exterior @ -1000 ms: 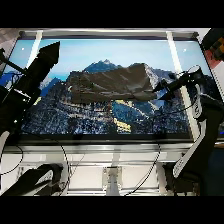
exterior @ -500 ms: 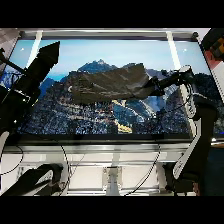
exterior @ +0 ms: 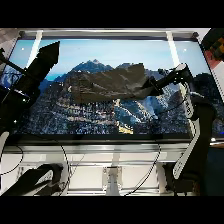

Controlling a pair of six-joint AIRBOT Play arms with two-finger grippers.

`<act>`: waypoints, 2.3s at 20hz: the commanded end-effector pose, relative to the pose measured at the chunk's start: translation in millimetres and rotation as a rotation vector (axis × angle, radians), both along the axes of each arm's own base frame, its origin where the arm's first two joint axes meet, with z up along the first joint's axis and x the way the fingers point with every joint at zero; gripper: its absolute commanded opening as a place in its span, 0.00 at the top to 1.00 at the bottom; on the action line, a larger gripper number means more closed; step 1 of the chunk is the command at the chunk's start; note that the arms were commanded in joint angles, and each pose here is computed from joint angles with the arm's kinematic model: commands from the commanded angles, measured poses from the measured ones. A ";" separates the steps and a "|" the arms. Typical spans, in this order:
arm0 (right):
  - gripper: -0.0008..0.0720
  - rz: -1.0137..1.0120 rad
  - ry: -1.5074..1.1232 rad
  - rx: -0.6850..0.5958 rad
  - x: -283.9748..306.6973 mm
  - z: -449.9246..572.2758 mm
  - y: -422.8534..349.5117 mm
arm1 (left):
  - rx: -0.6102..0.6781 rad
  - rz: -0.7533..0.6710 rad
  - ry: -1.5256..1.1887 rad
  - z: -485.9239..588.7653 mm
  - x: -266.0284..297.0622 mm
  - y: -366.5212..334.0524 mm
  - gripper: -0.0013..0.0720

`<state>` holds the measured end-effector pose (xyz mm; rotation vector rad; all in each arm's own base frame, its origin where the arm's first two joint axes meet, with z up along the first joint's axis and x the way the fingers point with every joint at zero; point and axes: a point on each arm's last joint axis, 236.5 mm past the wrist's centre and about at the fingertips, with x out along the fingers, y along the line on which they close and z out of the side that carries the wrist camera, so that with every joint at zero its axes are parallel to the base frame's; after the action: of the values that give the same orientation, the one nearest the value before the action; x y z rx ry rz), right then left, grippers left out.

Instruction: Fold the clothes and pants, and hang the long-sleeved shirts on hangers.

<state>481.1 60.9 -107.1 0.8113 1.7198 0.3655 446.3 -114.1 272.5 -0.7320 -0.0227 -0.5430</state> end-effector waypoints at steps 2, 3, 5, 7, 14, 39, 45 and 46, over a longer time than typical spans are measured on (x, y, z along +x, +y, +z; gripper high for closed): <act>0.05 -0.021 0.038 -0.048 -15.4 12.4 -49.3 | 0.000 0.000 -0.002 0.7 -0.3 -0.2 0.38; 0.05 -0.034 0.045 -0.061 -17.9 11.8 -61.6 | 0.000 0.000 -0.002 0.7 -0.3 -0.2 0.38; 0.05 -0.072 0.028 -0.064 -14.6 10.6 -78.6 | 0.000 0.000 -0.002 0.7 -0.3 -0.2 0.38; 0.05 -0.098 -0.030 -0.075 -2.3 7.3 -86.2 | 0.000 0.000 -0.002 0.8 -0.3 -0.1 0.38; 0.05 -0.092 -0.210 -0.104 36.8 1.0 -71.1 | -0.025 -0.006 0.012 0.7 -0.3 -0.2 0.38; 0.98 -0.099 -0.128 -0.252 16.2 52.2 -62.9 | -0.028 -0.018 0.007 2.2 -1.8 -3.9 0.38; 0.98 -0.299 0.042 -0.669 -67.7 111.3 -234.6 | -0.036 -0.054 0.007 3.4 -6.3 -19.6 0.38; 0.98 -0.316 0.117 -0.742 -93.5 117.0 -260.8 | -0.055 -0.053 0.007 5.6 -6.2 -18.6 0.38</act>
<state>452.0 -120.8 -13.1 0.6013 1.5469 -0.2054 441.2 -130.0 274.9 -0.7703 -0.0071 -0.5844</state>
